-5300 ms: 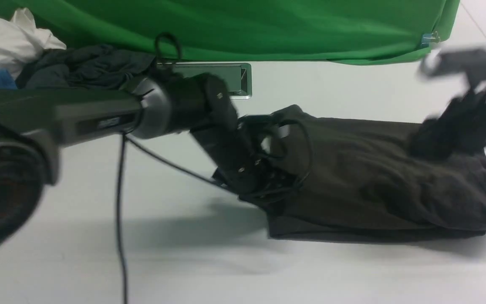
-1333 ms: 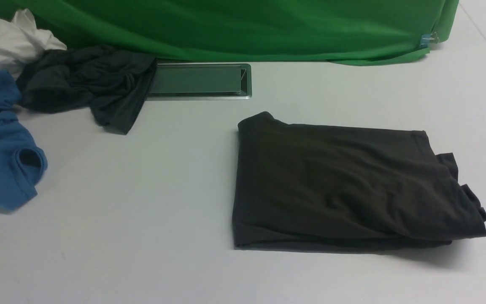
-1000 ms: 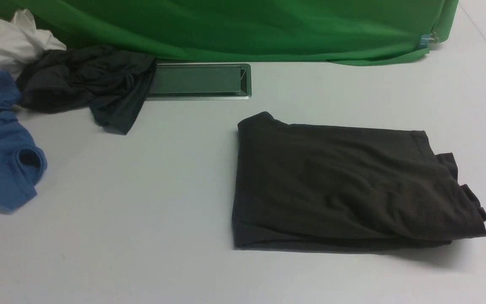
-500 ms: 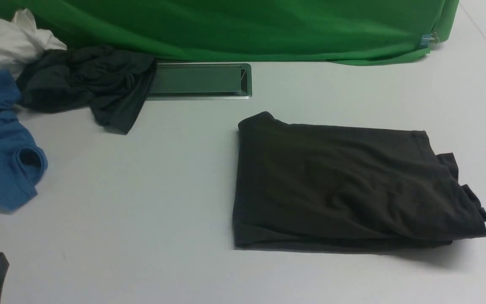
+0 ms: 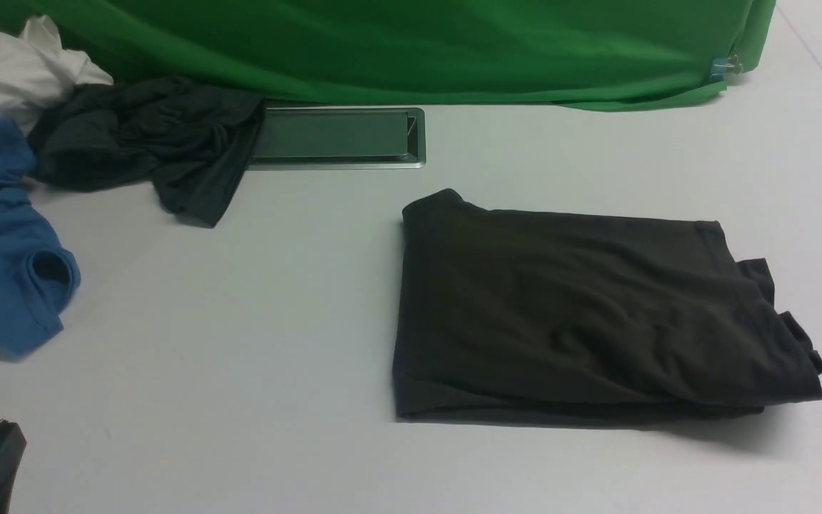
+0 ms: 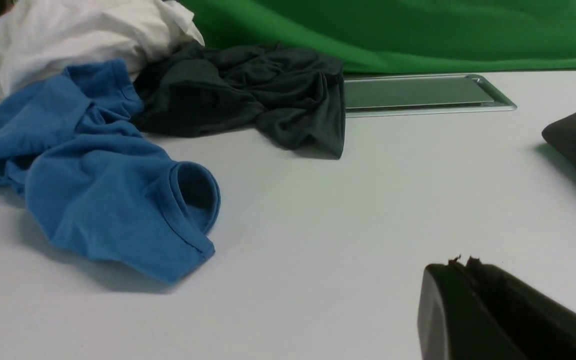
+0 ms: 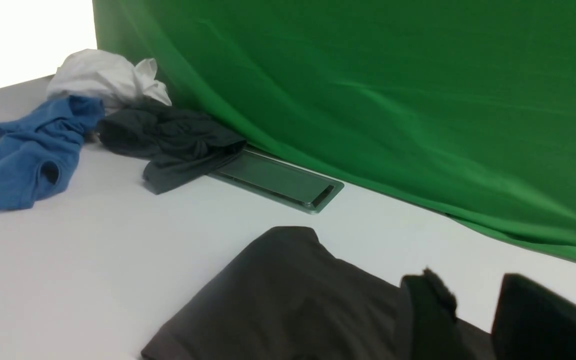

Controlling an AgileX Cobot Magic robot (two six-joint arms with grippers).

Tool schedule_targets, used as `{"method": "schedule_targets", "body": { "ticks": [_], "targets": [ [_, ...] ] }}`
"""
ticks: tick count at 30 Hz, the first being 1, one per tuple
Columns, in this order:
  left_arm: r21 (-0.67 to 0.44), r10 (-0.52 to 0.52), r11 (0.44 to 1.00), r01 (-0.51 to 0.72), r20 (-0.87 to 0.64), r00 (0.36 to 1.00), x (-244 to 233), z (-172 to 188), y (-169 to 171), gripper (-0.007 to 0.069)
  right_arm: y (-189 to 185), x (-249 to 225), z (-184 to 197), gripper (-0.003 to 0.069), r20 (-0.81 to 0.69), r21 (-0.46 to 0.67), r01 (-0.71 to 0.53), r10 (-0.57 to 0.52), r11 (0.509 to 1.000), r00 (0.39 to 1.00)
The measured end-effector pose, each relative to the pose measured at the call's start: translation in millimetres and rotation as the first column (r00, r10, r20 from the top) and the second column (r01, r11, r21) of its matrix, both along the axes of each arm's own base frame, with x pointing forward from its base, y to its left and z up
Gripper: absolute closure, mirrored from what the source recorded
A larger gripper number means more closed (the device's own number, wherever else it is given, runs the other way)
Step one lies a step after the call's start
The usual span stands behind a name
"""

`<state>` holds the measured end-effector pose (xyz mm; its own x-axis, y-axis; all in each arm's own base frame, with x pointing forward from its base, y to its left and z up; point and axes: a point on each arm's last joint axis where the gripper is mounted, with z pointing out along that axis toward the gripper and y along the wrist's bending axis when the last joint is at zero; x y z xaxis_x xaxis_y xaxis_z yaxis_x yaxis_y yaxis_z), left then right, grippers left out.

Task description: Fold a long-sleeved shirt on a white desktop.

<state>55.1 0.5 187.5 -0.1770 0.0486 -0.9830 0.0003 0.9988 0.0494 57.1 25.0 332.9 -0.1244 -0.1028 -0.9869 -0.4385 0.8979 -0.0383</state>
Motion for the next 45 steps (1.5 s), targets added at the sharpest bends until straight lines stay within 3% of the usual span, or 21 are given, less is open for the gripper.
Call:
{"method": "schedule_targets", "body": {
  "ticks": [25,34,37,45],
  "targets": [
    [0.0,0.001,1.0,-0.001,0.003,1.0,0.0,0.2,0.1,0.0599,-0.1,0.0,0.0,0.0421,0.0,0.0,0.002,-0.002,1.0,1.0],
    [0.0,0.001,1.0,-0.001,0.003,1.0,0.0,0.2,0.1,0.0594,-13.5,4.2,0.2,0.0419,0.007,-0.008,0.224,-0.224,0.975,0.975],
    [0.0,0.001,1.0,-0.001,0.003,1.0,0.0,0.2,0.1,0.0594,-21.6,5.5,0.0,0.0419,0.019,-0.024,0.345,-0.345,0.938,0.939],
    [0.0,0.001,1.0,-0.001,0.003,1.0,0.0,0.2,0.1,0.0593,-27.9,11.0,-32.0,0.0419,-0.005,-0.053,0.442,-0.442,0.896,0.897]
  ]
}}
